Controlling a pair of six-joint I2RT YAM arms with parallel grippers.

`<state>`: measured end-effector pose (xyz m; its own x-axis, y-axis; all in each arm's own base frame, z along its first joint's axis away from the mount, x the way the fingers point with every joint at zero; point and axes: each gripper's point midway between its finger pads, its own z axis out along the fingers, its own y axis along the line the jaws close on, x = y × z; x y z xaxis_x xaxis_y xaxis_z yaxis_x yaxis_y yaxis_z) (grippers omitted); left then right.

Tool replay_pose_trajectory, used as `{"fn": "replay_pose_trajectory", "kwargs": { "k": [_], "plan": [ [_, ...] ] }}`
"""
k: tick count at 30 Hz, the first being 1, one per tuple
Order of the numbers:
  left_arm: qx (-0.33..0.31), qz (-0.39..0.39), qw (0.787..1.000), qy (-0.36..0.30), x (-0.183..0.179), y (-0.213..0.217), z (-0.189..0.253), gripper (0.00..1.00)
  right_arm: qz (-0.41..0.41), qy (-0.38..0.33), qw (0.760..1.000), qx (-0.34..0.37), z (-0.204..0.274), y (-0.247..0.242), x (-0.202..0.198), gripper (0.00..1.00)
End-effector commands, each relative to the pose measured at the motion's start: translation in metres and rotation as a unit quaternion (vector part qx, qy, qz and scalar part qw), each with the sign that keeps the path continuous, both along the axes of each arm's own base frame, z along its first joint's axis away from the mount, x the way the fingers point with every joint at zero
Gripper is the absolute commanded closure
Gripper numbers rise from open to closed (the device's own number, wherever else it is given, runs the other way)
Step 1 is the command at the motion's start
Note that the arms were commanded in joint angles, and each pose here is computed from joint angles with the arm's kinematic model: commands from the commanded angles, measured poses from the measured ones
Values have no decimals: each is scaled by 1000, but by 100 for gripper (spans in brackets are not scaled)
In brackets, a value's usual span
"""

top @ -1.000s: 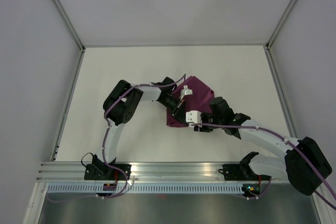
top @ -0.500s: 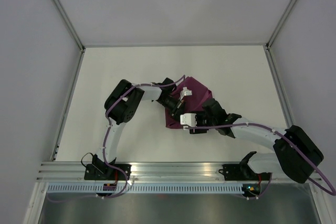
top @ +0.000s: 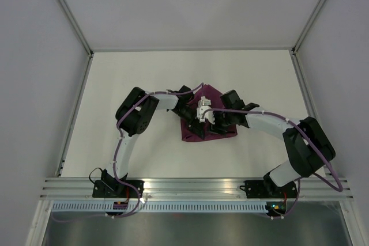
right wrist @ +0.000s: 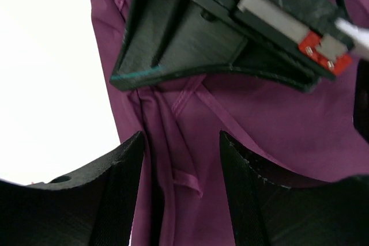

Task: Fold the napkin, place the utensils inside, and roll it up
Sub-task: Roll the napkin at the center of the board.

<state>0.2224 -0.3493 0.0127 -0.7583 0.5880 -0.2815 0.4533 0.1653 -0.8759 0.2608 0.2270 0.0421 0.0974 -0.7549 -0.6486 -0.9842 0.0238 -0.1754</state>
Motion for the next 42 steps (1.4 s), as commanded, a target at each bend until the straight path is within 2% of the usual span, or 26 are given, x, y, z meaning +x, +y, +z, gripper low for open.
{"fn": "replay_pose_trajectory", "kwargs": {
  "k": [1, 13, 19, 32, 42],
  "plan": [
    [57, -2, 998, -27, 5, 11, -34, 98, 24, 62, 997, 37, 12, 3, -10, 39],
    [65, 0, 997, -29, 10, 10, -35, 98, 71, 167, 983, 36, 11, -1, -33, 37],
    [69, 2, 997, -28, 9, 11, -36, 98, 36, 174, 984, 31, -1, 0, -21, 38],
    [80, 12, 996, -30, 13, 10, -41, 98, -18, 244, 969, 31, -19, -10, -4, 58],
    [71, 48, 995, -59, 26, 2, -32, 84, -33, 335, 941, 28, -27, -22, -4, 74]
  ]
}}
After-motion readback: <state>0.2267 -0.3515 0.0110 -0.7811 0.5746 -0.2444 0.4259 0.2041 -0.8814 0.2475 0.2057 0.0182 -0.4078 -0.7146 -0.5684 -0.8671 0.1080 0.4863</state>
